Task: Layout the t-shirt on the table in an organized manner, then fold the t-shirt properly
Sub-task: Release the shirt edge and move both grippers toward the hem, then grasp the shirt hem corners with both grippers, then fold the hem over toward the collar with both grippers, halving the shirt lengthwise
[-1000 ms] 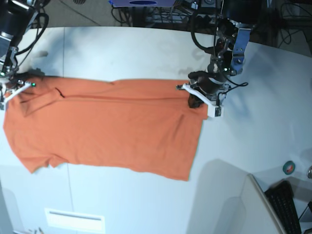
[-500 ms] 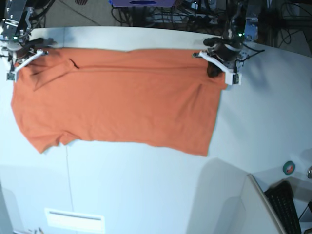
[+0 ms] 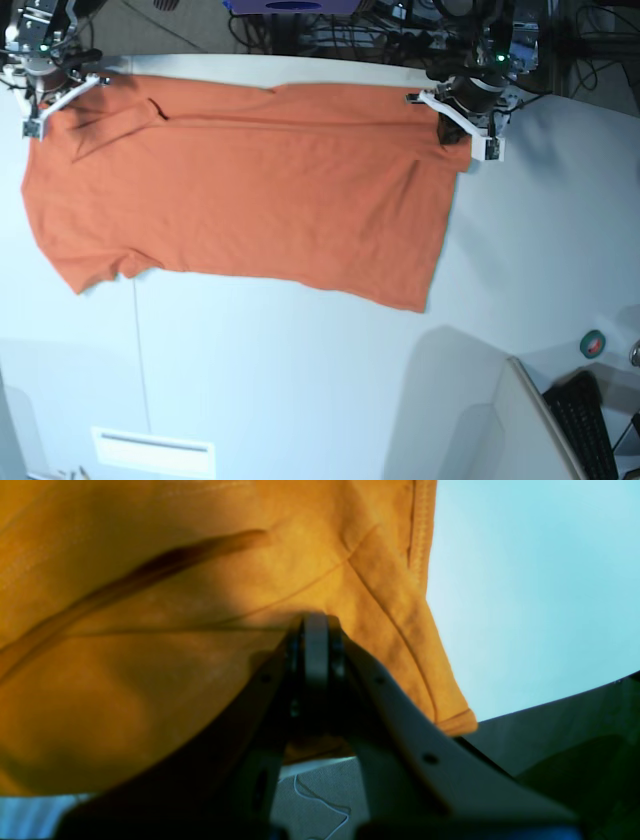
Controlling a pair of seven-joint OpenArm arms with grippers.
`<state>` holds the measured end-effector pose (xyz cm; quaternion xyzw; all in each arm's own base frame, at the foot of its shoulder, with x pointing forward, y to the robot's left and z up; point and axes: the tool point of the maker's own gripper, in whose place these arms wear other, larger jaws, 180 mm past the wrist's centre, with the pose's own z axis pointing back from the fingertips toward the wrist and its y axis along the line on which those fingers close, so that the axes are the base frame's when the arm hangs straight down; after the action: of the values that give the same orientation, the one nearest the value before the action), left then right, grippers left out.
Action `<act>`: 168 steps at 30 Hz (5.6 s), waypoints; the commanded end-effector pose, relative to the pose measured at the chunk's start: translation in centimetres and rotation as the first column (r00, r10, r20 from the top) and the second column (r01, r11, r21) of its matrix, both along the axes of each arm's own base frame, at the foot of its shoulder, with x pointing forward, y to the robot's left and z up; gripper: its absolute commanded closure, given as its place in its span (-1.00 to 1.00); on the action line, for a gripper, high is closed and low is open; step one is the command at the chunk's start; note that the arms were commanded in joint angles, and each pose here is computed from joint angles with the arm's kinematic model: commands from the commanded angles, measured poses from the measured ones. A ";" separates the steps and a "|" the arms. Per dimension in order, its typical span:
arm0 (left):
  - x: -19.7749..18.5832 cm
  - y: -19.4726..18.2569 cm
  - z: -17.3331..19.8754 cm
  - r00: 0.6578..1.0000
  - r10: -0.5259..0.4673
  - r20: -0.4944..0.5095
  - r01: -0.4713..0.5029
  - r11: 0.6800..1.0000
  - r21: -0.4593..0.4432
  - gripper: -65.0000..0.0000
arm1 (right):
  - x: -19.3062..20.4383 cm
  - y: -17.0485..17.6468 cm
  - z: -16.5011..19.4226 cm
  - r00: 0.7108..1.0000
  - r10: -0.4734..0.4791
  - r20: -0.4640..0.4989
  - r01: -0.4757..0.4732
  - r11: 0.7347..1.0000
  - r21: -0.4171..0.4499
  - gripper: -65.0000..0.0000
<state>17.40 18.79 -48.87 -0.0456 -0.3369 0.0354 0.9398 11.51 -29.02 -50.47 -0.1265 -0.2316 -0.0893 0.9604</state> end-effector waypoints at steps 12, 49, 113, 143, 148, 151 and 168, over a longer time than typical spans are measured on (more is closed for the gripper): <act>2.3 -1.3 4.2 0.995 -0.044 0.093 0.045 0.999 -0.009 1.00 | 4.0 -1.1 4.3 0.993 0.034 0.116 -0.025 0.997 -0.075 1.00; 11.5 5.6 8.3 0.981 0.096 0.167 -0.105 0.993 0.047 0.50 | 29.7 -3.0 3.9 0.969 0.004 0.247 -0.043 0.987 0.156 -0.46; 28.1 -3.1 1.7 0.987 0.006 0.163 0.004 0.998 -0.061 -0.56 | 28.6 -4.7 3.0 0.963 -0.046 0.266 0.017 0.994 0.110 1.00; 27.4 -4.0 6.3 0.955 -0.092 0.284 0.107 0.993 -0.041 1.00 | 27.9 -5.5 4.6 0.939 0.002 0.343 -0.010 1.000 0.020 1.00; 26.4 -4.6 7.7 0.943 -0.131 0.305 0.146 0.989 -0.028 1.00 | 28.3 -4.8 6.5 0.911 0.041 0.410 -0.034 0.999 -0.024 1.00; 26.0 -3.7 8.2 0.945 -0.098 0.311 0.117 0.992 -0.041 1.00 | 28.1 -4.8 7.3 0.901 0.058 0.431 -0.041 0.998 -0.048 1.00; 20.3 -4.4 10.0 0.951 -0.137 0.276 0.155 0.987 -0.043 1.00 | 23.6 -5.0 7.6 0.912 0.104 0.397 -0.060 0.991 -0.122 1.00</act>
<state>36.56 14.24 -40.50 -0.1032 -0.4337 -0.0293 0.8946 33.81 -32.83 -44.96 -0.1340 -0.4039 -0.0607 0.9029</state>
